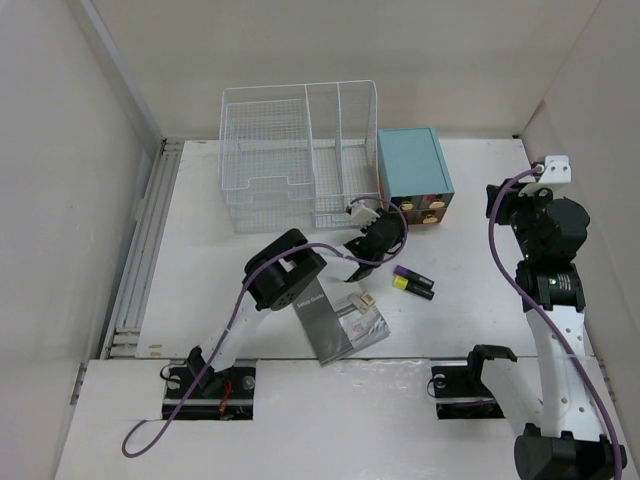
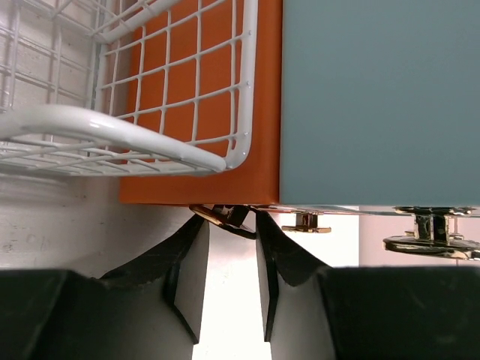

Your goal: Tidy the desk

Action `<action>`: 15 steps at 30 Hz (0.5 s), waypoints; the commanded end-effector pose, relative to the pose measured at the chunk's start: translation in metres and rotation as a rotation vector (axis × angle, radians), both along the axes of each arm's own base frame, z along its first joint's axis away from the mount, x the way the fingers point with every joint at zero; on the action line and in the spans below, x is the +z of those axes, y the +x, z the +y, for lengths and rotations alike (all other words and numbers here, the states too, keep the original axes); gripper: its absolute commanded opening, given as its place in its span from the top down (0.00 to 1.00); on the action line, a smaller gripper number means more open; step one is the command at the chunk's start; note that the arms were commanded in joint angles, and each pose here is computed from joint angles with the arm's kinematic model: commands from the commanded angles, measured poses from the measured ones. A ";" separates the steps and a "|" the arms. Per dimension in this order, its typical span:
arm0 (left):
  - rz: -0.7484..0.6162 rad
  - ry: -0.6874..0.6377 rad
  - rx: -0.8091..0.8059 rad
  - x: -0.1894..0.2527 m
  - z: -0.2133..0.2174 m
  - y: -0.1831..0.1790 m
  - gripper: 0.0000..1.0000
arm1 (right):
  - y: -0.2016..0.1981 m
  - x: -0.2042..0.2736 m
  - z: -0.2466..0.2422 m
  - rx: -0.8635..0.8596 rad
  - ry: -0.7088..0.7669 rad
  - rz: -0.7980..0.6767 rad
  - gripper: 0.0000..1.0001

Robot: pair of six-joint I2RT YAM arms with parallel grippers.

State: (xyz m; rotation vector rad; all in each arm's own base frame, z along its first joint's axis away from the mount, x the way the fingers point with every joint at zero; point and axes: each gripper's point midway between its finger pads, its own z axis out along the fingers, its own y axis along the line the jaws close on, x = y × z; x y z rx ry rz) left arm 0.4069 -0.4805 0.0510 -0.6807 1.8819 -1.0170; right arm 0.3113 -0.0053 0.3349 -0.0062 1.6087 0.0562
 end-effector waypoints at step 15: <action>-0.057 -0.013 0.000 0.035 0.007 -0.014 0.86 | 0.000 0.018 -0.003 -0.014 0.007 -0.072 0.55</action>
